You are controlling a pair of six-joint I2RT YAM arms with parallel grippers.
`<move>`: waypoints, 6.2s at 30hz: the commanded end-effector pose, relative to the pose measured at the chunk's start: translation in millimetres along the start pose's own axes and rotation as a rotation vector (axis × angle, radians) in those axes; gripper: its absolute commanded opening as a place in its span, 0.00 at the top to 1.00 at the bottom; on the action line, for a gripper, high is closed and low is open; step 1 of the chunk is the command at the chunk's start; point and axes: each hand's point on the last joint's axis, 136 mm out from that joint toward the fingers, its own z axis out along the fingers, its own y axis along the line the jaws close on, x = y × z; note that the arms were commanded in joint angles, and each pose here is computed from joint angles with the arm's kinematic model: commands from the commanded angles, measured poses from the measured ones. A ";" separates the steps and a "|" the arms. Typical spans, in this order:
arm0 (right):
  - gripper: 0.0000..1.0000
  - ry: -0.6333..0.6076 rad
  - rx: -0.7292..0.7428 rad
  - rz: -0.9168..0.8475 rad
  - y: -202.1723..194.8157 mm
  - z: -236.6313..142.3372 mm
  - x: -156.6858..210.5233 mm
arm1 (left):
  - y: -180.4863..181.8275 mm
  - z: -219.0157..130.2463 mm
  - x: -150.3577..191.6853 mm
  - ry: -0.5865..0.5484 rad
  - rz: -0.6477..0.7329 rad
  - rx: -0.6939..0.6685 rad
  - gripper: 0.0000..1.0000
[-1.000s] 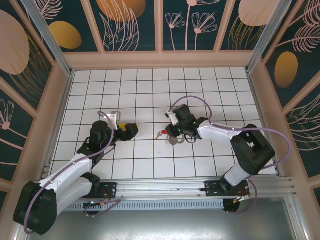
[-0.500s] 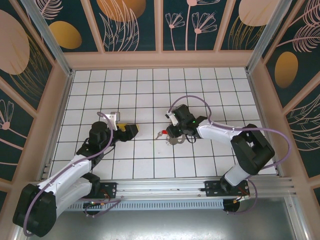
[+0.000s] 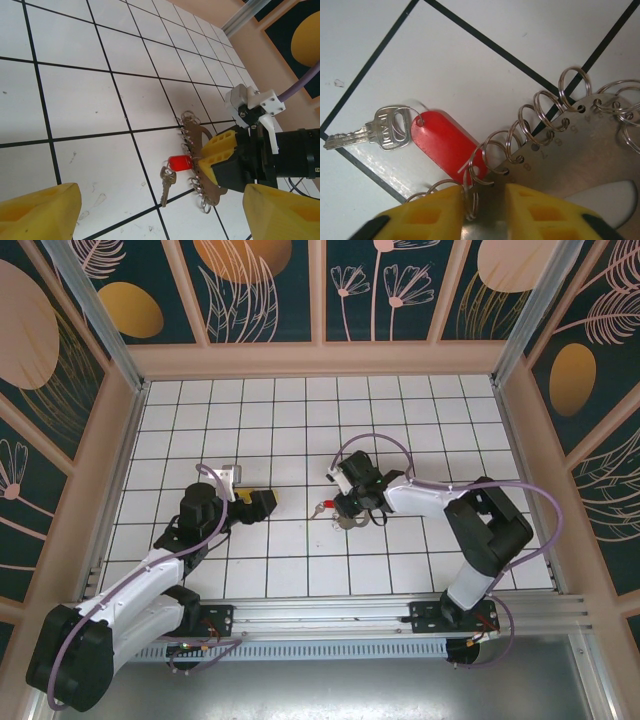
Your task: Put the keys on the keyring
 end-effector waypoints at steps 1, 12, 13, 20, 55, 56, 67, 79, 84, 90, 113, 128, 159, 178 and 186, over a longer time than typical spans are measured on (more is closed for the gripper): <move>0.78 0.008 0.002 -0.024 1.6 3.2 -6.1 | -1.8 1.6 1.2 0.011 0.025 0.005 0.16; 1.00 -0.011 -0.006 -0.049 3.0 -4.4 -8.9 | -1.9 3.7 -1.3 0.014 0.024 0.000 0.18; 1.00 -0.014 -0.006 -0.053 3.6 -6.6 -8.5 | -2.7 3.2 -1.7 0.013 0.025 0.002 0.18; 1.00 -0.187 -0.053 -0.136 18.3 -56.8 -23.5 | -20.3 -3.3 -10.2 -0.023 0.051 0.076 0.18; 1.00 -1.096 -0.640 -0.696 160.7 -317.7 -36.2 | -231.3 -96.2 -10.8 -0.059 0.823 0.665 0.51; 1.00 -1.086 -0.636 -0.696 160.6 -315.3 -35.6 | -230.8 -92.6 -11.2 -0.046 0.846 0.635 0.53; 1.00 -1.021 -0.551 -0.700 156.0 -299.8 -34.2 | -223.4 -70.3 -0.7 0.144 0.995 0.501 0.70; 1.00 -1.010 -0.535 -0.690 155.0 -298.2 -37.6 | -220.6 -79.3 7.3 0.167 1.017 0.522 0.71; 1.00 -0.993 -0.527 -0.680 155.0 -293.9 -39.9 | -224.8 -79.2 9.8 0.151 1.015 0.557 0.68; 1.00 -0.971 -0.528 -0.680 157.7 -287.2 -42.4 | -227.8 -75.6 14.7 0.151 1.008 0.588 0.68; 1.00 -0.994 -0.597 -0.723 171.3 -289.6 -36.2 | -219.1 -56.4 24.7 0.190 1.008 0.554 0.84; 0.91 -1.006 -0.537 -0.702 163.5 -288.0 -35.5 | -233.9 -70.3 7.2 0.028 0.939 0.584 1.00; 0.63 -0.947 -0.252 -0.414 118.2 -257.5 -44.7 | -204.0 -73.4 2.6 -0.061 0.870 0.464 1.00; 0.58 -0.524 -0.148 -0.030 43.1 -116.5 -55.2 | -177.1 -77.1 -0.3 -0.080 0.701 0.358 1.00; 0.57 -0.383 -0.178 0.025 33.7 -63.3 -45.5 | -174.3 -79.1 0.2 -0.075 0.658 0.351 1.00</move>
